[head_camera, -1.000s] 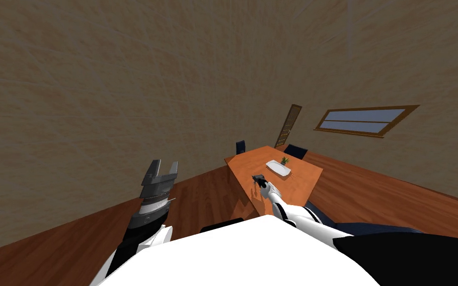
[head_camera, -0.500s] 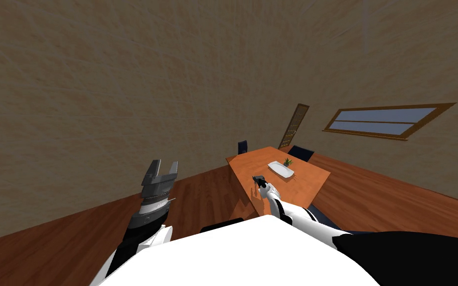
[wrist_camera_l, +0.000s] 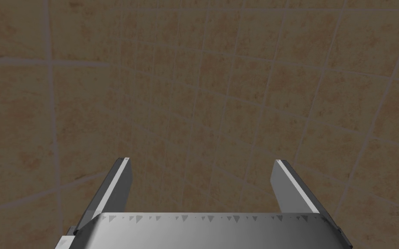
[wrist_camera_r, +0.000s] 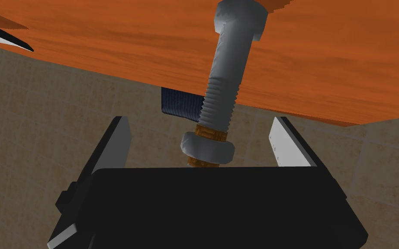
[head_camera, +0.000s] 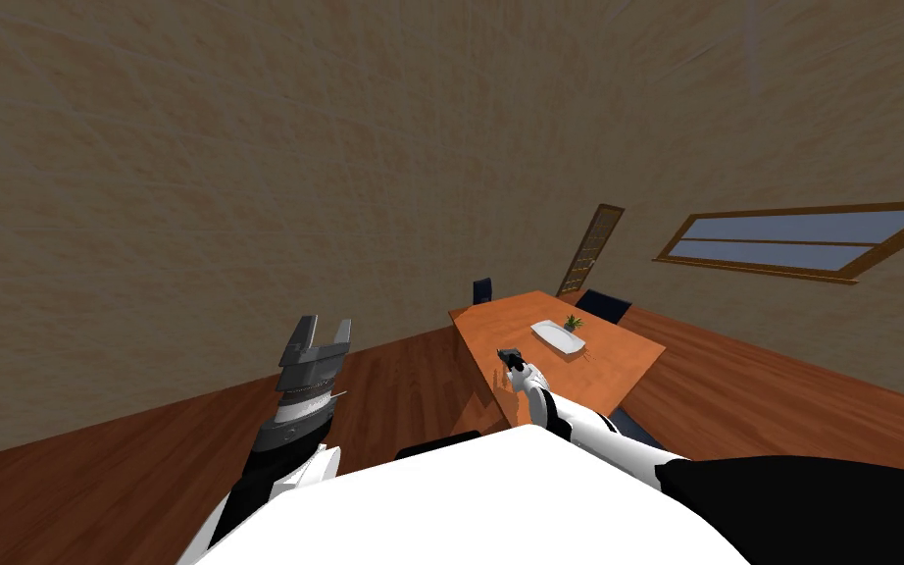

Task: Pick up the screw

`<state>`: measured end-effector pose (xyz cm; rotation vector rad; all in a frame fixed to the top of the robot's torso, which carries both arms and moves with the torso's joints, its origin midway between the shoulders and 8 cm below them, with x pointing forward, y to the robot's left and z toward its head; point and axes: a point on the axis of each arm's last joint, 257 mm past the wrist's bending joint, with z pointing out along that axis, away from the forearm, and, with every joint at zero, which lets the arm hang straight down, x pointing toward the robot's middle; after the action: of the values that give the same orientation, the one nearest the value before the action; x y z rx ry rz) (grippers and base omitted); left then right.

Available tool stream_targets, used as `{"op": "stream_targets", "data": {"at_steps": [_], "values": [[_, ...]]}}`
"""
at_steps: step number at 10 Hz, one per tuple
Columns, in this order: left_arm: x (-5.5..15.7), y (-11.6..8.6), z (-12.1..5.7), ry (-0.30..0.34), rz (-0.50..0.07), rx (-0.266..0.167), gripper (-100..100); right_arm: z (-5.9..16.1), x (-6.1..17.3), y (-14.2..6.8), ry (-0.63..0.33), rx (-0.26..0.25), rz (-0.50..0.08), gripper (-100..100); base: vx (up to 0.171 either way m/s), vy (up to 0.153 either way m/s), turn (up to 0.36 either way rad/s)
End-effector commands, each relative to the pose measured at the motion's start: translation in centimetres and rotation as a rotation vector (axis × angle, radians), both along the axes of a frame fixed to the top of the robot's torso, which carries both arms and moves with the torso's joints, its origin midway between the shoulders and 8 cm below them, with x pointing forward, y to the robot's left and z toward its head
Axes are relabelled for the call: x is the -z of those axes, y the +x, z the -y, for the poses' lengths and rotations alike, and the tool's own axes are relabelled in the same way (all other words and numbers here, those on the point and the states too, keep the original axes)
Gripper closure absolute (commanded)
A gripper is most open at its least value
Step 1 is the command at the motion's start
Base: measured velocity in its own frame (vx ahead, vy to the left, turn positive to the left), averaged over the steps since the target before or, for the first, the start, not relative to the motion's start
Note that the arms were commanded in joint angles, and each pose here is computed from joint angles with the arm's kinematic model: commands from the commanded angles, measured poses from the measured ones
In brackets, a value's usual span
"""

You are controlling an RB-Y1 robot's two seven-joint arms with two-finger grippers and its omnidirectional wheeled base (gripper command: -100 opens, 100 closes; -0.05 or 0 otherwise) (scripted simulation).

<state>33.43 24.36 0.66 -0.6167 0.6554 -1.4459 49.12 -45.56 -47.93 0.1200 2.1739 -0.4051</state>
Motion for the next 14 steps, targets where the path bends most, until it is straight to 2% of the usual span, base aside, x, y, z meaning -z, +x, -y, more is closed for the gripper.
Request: {"op": "stream_targets", "data": {"at_steps": [1, 5, 6, 7, 8, 10, 12, 13, 14], "values": [[0.0, 0.0, 0.0, 0.0, 0.0, 0.0, 0, 0.0, 0.0, 0.0, 0.0, 0.0, 0.0, 100, 0.0, 0.0, 0.0], [0.0, 0.0, 0.0, 0.0, 0.0, 0.0, 0, 0.0, 0.0, 0.0, 0.0, -0.001, 0.0, 100, 0.0, 0.0, 0.0], [0.0, 0.0, 0.0, 0.0, 0.0, 0.0, 0, 0.0, 0.0, 0.0, 0.0, 0.0, 0.0, 0, 0.0, 0.0, 0.0], [0.0, 0.0, 0.0, 0.0, 0.0, 0.0, 0, 1.5, -0.9, 0.0, -0.012, 0.01, 0.017, 100, 0.043, 0.027, -0.216], [0.0, 0.0, 0.0, 0.0, 0.0, 0.0, 0, 0.8, -0.9, 0.3, -0.017, -0.014, 0.014, 100, 0.066, 0.043, -0.17], [0.0, 0.0, 0.0, 0.0, 0.0, 0.0, 0, 2.5, -1.8, 0.2, -0.021, 0.005, 0.035, 100, 0.081, 0.071, -0.163], [0.0, 0.0, 0.0, 0.0, 0.0, 0.0, 0, 1.2, -1.6, 0.7, -0.033, -0.038, 0.025, 100, 0.022, 0.006, 0.017], [0.0, 0.0, 0.0, 0.0, 0.0, 0.0, 0, 2.6, -2.5, 0.6, -0.031, -0.023, 0.046, 100, 0.037, 0.025, -0.213], [0.0, 0.0, 0.0, 0.0, 0.0, 0.0, 0, 1.3, -2.3, 1.0, -0.045, -0.065, 0.035, 100, 0.046, 0.042, -0.163]]}}
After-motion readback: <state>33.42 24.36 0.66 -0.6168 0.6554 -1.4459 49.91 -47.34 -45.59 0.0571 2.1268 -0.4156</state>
